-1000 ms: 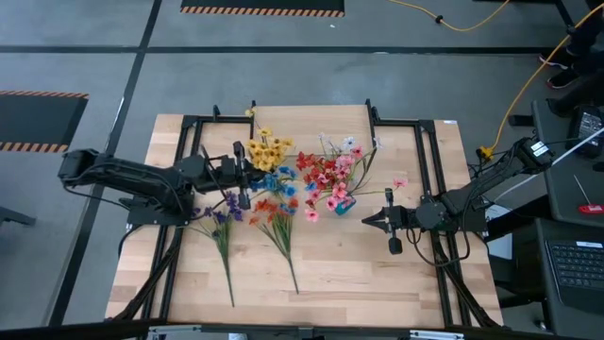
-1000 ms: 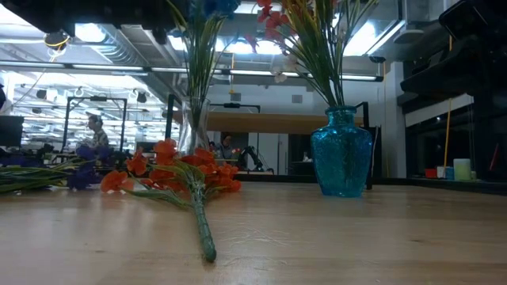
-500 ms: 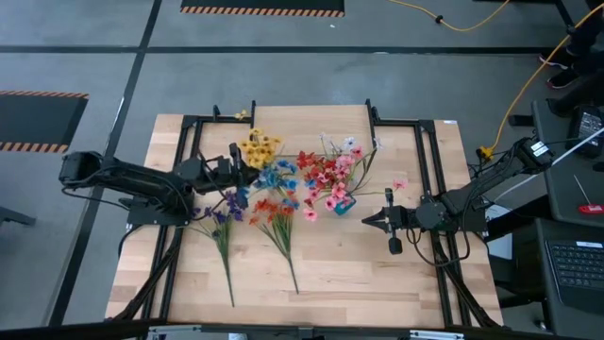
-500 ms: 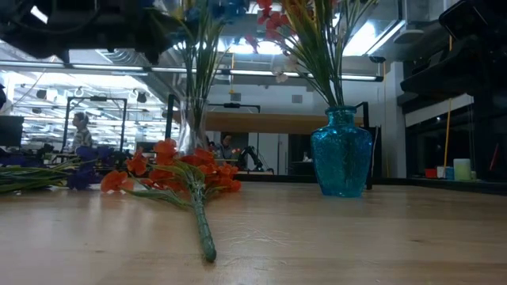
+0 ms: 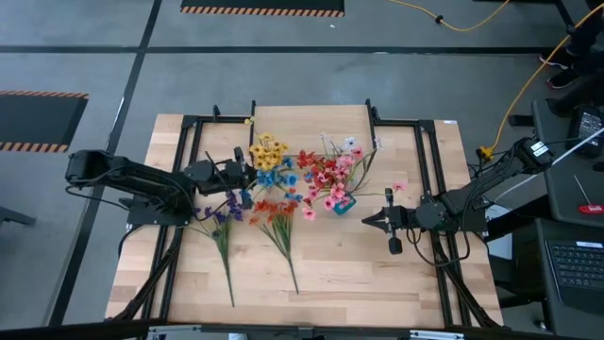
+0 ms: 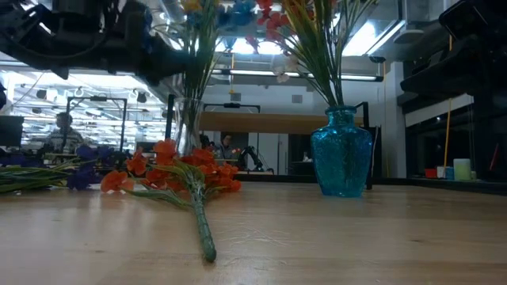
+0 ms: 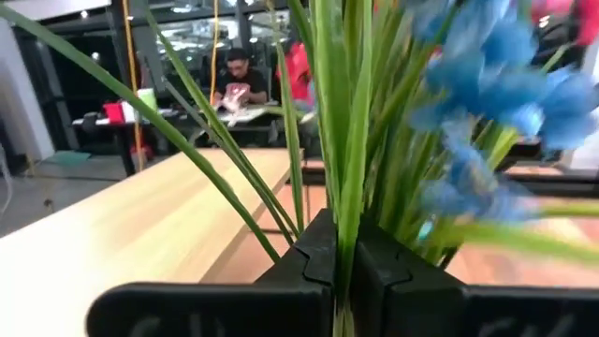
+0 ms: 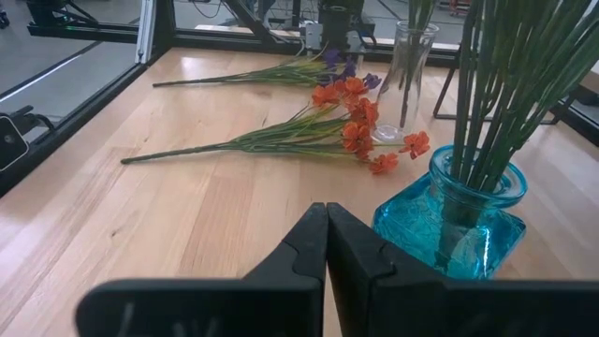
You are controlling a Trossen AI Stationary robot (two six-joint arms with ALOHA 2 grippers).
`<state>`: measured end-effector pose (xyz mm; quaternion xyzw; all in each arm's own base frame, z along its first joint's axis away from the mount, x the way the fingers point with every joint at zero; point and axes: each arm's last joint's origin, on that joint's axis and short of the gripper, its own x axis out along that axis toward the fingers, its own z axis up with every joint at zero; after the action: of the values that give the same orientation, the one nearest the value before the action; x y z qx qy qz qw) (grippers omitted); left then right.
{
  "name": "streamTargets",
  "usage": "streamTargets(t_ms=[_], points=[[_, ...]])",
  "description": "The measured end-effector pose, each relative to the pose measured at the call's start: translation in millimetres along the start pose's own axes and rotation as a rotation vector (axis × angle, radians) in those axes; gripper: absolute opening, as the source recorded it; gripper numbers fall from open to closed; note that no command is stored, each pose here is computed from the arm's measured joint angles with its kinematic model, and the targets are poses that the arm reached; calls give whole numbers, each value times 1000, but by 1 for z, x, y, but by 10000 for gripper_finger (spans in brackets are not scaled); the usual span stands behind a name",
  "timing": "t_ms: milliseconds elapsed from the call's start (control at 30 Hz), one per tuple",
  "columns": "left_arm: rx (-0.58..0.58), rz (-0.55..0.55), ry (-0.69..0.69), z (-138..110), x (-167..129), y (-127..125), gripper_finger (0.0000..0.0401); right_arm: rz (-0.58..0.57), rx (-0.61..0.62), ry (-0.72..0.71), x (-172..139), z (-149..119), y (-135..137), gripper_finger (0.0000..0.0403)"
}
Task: Pick and place flowers into a vace then onto a shelf
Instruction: Put the yellow flowers into the transparent vase
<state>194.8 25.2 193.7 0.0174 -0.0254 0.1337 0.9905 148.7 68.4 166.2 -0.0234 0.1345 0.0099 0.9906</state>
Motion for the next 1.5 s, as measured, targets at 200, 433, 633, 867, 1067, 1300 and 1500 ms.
streamTargets(t_ms=[200,433,633,867,1067,1300,1500], points=[[-17,19,24,-9,7,6,6,0,0,1,0,0,0,14],[-35,15,35,-13,9,7,16,0,-1,2,0,0,0,14],[-34,16,33,-12,8,6,28,0,3,3,0,0,0,14],[-35,30,97,-18,8,6,64,-3,39,24,0,-3,0,14],[-59,33,106,-19,8,6,108,-5,59,38,0,-4,0,14],[-59,35,107,-19,8,6,153,-5,58,39,0,-4,0,14],[-54,19,145,-17,2,6,168,-5,58,40,0,-4,0,14]])
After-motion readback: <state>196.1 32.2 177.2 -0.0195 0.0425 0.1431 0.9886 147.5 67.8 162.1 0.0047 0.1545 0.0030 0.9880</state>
